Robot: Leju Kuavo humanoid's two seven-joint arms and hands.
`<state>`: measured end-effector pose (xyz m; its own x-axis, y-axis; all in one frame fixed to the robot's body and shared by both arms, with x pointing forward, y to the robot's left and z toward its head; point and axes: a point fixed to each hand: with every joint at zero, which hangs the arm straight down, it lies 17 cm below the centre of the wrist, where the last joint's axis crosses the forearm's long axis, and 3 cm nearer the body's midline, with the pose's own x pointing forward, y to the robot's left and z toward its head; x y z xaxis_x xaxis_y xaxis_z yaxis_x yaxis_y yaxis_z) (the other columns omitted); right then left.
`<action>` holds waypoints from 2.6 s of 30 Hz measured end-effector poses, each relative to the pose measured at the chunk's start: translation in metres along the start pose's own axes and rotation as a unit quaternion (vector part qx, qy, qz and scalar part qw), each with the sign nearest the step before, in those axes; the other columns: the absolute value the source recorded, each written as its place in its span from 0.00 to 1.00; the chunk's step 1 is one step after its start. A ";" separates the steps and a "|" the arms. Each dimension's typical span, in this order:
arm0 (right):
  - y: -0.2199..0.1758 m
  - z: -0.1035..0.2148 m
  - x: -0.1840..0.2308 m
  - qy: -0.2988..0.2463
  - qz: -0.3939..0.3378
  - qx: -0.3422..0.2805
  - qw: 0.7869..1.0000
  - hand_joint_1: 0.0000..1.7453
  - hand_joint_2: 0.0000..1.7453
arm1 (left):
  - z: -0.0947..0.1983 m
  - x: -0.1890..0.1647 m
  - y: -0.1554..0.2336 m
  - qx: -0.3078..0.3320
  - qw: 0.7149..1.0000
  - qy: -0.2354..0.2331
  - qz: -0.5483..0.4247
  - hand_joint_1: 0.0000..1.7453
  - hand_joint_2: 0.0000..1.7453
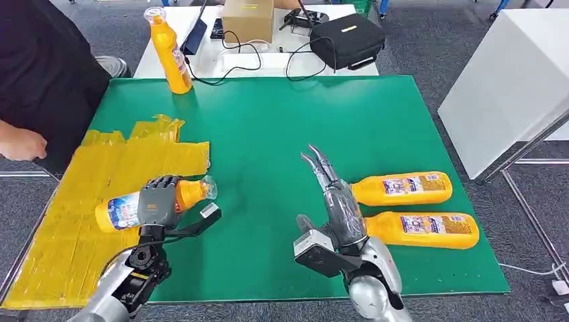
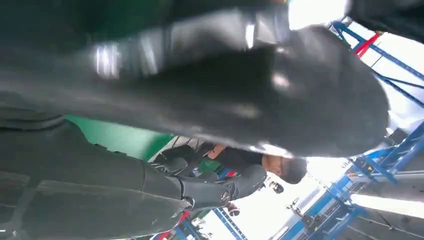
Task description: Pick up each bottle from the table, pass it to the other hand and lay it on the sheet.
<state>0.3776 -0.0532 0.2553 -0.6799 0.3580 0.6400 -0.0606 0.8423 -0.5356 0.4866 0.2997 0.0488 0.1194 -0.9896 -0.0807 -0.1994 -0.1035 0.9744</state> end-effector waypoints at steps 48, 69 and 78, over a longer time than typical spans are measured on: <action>-0.019 0.097 -0.028 0.080 0.082 0.032 0.993 0.00 0.00 | 0.044 0.020 0.221 0.312 0.808 -0.120 0.485 0.00 0.00; -0.038 0.137 -0.022 0.100 0.160 0.030 0.982 0.00 1.00 | 0.046 0.073 0.193 0.150 0.715 -0.195 0.654 0.00 1.00; -0.057 0.139 -0.036 0.100 0.164 0.034 0.981 0.00 1.00 | 0.080 0.055 0.167 0.116 0.731 -0.180 0.648 0.00 1.00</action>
<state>0.3042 -0.1703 0.1860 -0.5138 0.6828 0.5195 0.0839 0.6426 -0.7616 0.3817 0.2201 0.1906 -0.5715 -0.2302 0.7876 -0.0834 0.9712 0.2234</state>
